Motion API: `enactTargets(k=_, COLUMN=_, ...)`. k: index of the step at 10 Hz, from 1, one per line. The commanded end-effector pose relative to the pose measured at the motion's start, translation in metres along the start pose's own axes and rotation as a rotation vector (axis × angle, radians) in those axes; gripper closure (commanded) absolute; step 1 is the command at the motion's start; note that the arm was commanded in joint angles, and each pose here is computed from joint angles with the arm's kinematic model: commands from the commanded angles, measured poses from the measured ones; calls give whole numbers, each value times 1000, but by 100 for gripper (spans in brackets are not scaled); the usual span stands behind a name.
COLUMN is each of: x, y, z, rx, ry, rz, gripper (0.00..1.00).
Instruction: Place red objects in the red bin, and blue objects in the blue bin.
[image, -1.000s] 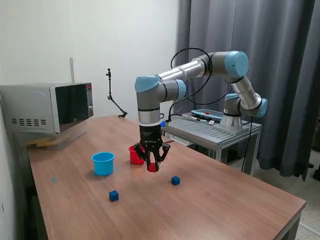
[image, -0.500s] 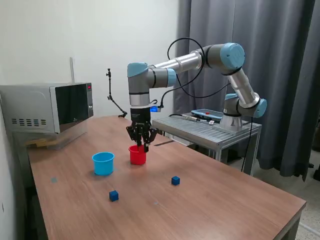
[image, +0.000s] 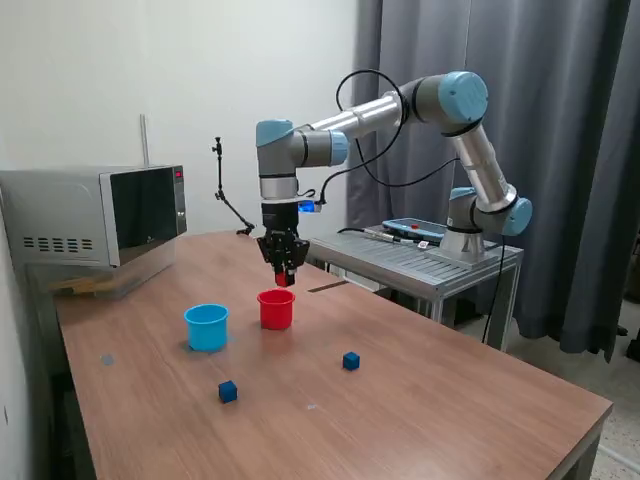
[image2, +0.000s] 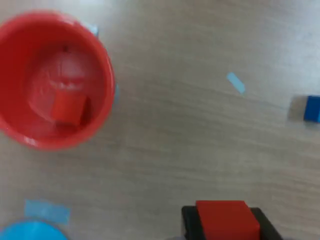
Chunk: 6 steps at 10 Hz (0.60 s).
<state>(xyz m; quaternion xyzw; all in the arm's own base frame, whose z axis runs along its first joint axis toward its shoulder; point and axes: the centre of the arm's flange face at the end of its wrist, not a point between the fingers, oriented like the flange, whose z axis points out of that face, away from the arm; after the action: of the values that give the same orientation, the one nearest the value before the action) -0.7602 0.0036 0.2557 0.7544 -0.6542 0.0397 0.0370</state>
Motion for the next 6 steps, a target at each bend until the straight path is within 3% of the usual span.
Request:
enactTargets(k=1, x=-14, y=-34, z=2, rx=20, ry=20, rz=74, gripper=100)
enactTargets(k=6, x=-59, y=-76, z=12, rx=8, ry=18, rz=216, gripper=100)
